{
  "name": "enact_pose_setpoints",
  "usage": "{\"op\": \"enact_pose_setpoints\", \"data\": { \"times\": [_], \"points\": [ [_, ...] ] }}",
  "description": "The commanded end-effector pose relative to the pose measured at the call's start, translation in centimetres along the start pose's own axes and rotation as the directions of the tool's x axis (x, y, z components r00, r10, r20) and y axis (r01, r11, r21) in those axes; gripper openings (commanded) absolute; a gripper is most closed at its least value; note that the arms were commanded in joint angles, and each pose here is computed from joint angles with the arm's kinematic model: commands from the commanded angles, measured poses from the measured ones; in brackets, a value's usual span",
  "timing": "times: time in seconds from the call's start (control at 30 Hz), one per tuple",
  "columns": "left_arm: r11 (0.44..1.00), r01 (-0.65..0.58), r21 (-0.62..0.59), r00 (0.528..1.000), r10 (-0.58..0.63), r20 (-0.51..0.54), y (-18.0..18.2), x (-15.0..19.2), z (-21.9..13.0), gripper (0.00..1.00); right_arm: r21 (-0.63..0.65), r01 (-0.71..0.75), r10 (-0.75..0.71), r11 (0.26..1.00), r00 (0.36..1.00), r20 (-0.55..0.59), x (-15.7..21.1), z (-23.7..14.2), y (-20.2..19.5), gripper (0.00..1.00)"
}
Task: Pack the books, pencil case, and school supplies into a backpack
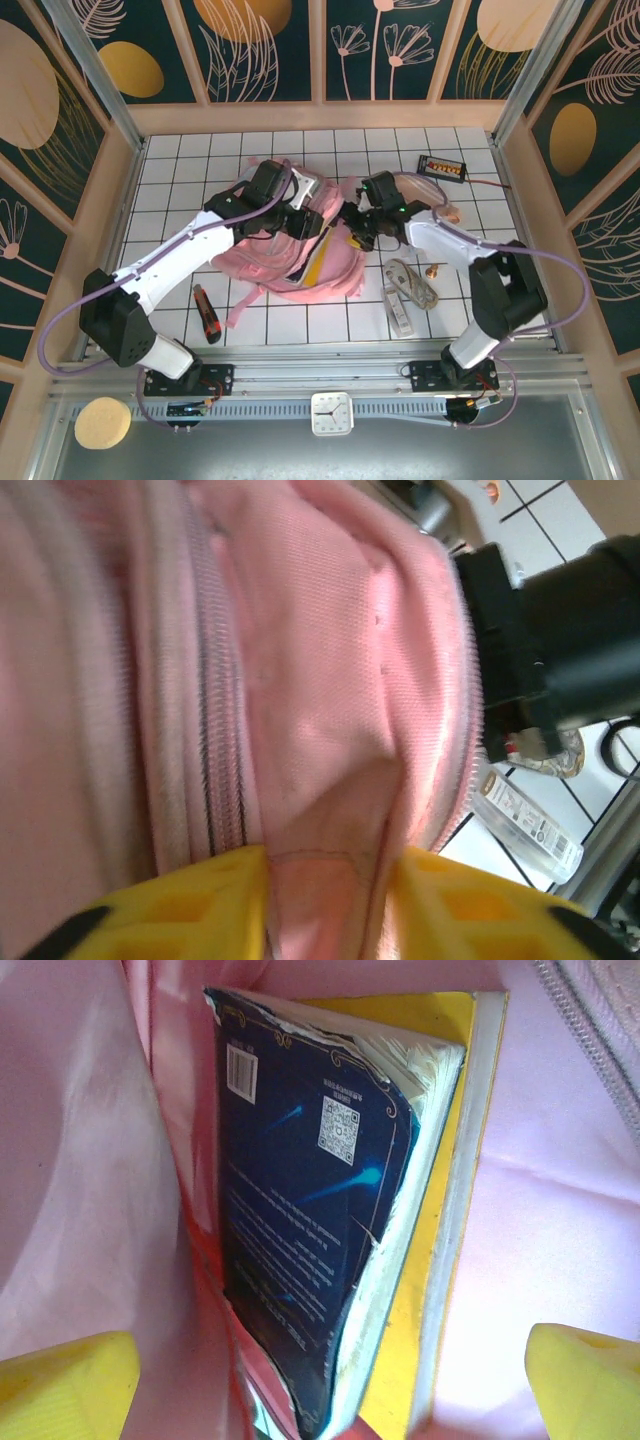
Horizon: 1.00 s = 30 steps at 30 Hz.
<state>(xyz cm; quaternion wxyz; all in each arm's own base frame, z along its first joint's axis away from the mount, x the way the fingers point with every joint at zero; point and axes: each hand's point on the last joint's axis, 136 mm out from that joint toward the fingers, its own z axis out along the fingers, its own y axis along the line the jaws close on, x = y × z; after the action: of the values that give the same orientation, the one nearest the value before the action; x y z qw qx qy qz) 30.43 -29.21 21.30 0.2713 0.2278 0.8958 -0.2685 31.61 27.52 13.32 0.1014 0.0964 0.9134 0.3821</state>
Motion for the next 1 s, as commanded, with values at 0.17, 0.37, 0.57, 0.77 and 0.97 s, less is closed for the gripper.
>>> {"op": "enact_pose_setpoints", "data": {
  "times": [0.17, 0.37, 0.57, 0.77, 0.97],
  "points": [
    [0.983, 0.117, -0.139, 0.992, -0.109, 0.064, 3.3, 1.6, -2.7, 0.52, 0.113, -0.01, 0.018, 0.994, 0.997, -0.07, 0.4, -2.9, -4.0, 0.99],
    [0.939, 0.22, -0.265, 0.975, -0.209, 0.07, 5.8, 4.4, -4.2, 0.75, 0.129, 0.049, -0.03, 0.99, 0.99, -0.141, -0.2, -3.3, -3.6, 0.95],
    [0.957, 0.176, -0.232, 0.984, -0.167, 0.06, 5.3, 3.6, -3.2, 0.95, 0.141, 0.01, 0.005, 0.99, 0.994, -0.11, 0.4, -6.7, -4.6, 0.83],
    [0.919, 0.27, -0.287, 0.956, -0.22, 0.194, 7.0, 3.1, -4.4, 0.99, 0.124, 0.038, -0.04, 0.992, 0.999, 0.019, 3.7, -9.2, -1.0, 0.87],
    [0.893, 0.35, -0.285, 0.935, -0.314, 0.165, 8.1, 9.8, -5.1, 0.99, -0.019, -0.067, 0.066, 0.998, 0.997, -0.05, 7.7, -3.1, 0.5, 0.86]
  ]
}}
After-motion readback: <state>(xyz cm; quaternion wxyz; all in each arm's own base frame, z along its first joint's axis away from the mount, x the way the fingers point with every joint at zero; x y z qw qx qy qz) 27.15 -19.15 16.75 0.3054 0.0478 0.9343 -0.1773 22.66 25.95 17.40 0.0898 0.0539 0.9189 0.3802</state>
